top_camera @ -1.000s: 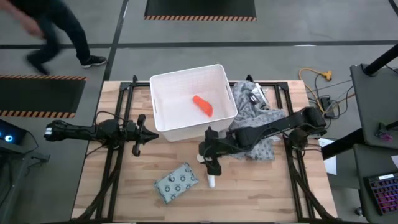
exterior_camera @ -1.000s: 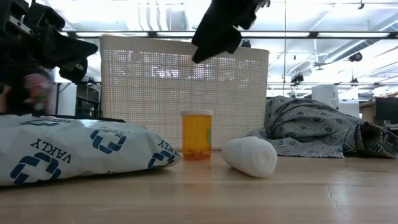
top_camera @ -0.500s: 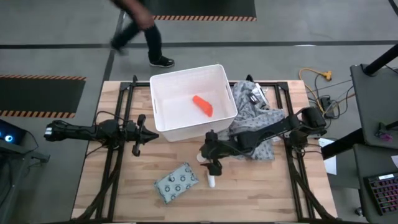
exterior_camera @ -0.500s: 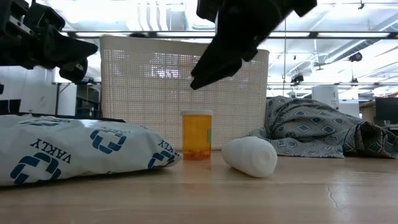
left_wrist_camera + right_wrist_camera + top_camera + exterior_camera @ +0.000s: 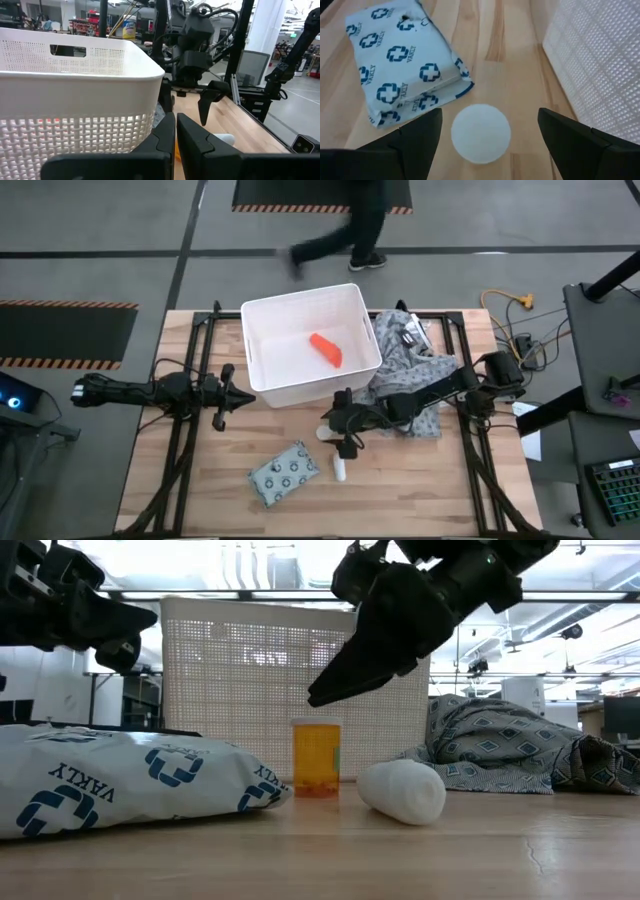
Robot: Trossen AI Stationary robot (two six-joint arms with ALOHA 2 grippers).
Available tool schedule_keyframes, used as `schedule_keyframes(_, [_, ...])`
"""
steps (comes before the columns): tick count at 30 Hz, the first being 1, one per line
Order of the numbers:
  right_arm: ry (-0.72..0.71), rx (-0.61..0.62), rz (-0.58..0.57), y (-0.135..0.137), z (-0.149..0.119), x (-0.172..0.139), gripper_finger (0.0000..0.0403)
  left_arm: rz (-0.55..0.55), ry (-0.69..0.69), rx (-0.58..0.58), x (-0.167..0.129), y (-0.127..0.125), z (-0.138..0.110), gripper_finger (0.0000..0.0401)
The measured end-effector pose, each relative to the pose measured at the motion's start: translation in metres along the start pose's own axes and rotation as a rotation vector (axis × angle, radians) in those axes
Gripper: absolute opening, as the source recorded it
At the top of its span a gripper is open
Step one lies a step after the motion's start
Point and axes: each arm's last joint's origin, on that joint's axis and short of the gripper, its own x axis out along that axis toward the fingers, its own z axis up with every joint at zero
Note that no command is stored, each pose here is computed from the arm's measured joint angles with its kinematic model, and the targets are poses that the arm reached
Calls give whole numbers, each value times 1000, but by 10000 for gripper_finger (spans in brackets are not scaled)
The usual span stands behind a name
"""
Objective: Pick & place medical supplies in basket/bin
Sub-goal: Put the white medicine bottle into the white bin
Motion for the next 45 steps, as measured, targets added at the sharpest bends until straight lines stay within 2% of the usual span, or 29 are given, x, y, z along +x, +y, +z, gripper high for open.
schedule_keyframes(6, [-5, -66, 0, 0, -3, 0, 320, 6, -1, 0, 0, 0, 0, 0])
schedule_keyframes(20, [-1, -100, -1, -1, -10, 1, 320, 28, -4, 0, 0, 1, 0, 0])
schedule_keyframes(24, [19, -123, -8, -1, -18, 10, 320, 27, -3, 0, 0, 1, 0, 0])
schedule_keyframes(30, [-24, -63, -32, 0, -20, 24, 320, 27, 2, 0, 0, 1, 0, 0])
schedule_keyframes(40, [16, -15, 1, 2, -25, 27, 304, 31, 17, 1, 1, 1, -2, 0])
schedule_keyframes(45, [63, 18, -4, 2, -38, 37, 287, 32, 17, 1, 1, 1, -2, 0])
